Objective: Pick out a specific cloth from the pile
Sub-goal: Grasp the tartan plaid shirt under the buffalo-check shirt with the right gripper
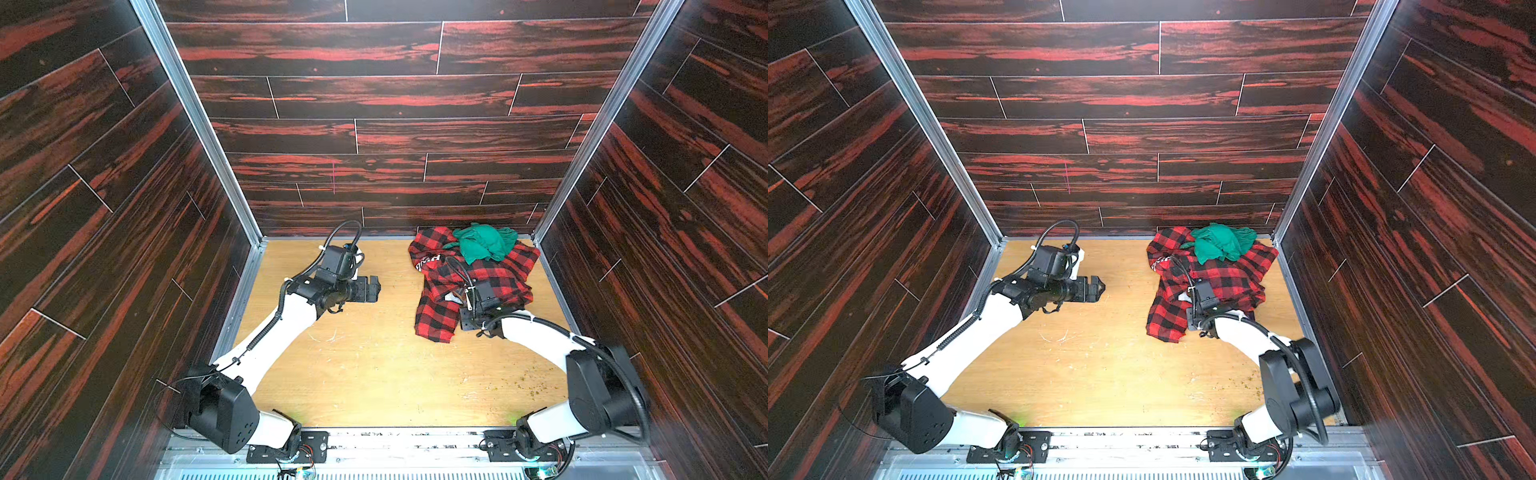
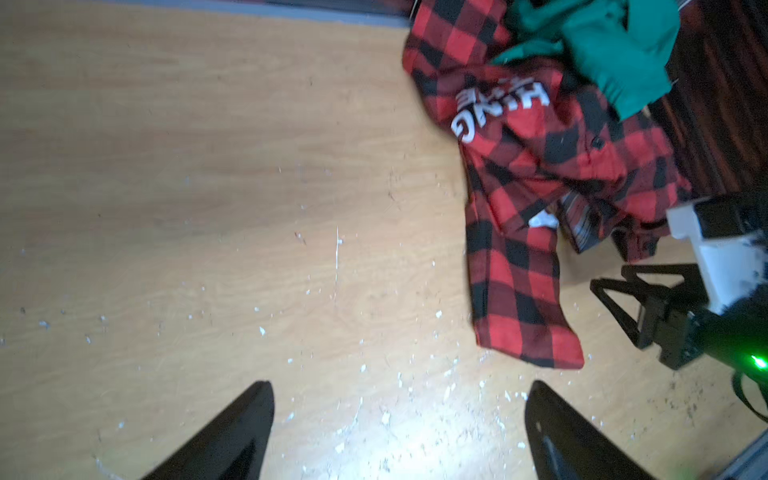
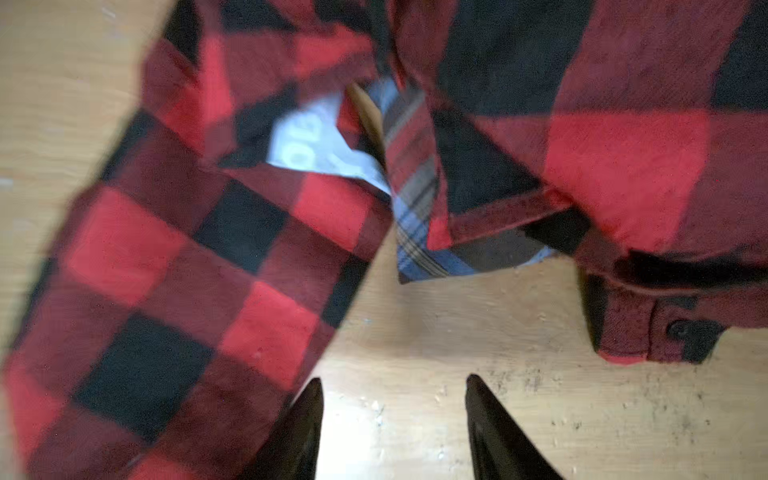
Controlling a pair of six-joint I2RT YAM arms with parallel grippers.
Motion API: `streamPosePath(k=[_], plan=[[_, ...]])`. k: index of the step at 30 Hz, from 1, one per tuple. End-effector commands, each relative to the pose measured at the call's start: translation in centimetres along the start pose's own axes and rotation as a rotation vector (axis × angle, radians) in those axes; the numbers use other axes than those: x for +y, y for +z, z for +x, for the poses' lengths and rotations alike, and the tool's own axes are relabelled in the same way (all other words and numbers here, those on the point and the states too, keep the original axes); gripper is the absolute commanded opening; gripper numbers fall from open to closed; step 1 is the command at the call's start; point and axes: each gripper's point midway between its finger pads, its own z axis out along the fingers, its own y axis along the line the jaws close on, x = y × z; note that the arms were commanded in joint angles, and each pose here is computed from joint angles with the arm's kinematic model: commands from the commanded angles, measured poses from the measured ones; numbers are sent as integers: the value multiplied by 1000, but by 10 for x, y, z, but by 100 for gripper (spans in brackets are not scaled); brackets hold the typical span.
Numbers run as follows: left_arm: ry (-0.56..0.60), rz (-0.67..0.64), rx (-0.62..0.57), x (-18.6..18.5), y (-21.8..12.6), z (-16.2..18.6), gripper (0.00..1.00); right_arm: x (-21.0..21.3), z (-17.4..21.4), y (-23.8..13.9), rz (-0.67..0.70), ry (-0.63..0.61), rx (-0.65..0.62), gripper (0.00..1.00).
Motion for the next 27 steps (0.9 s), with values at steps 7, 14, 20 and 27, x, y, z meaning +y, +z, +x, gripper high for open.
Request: streamPosePath(k=[7,14,20,27], plan=[[0,-10,-5,0,-17,-2,97,-13,-21,38,193,-35,30,55],[-15,-26,-36,4,-24,-4,97,-11,-31,49,208,-60,41,54],[-17,-26,-47,4,-26,-4,97,-11,-35,56,208,-65,58,37],[-16,-38,-62,6,-29,-6,97,-17,-39,31,207,-37,25,1]])
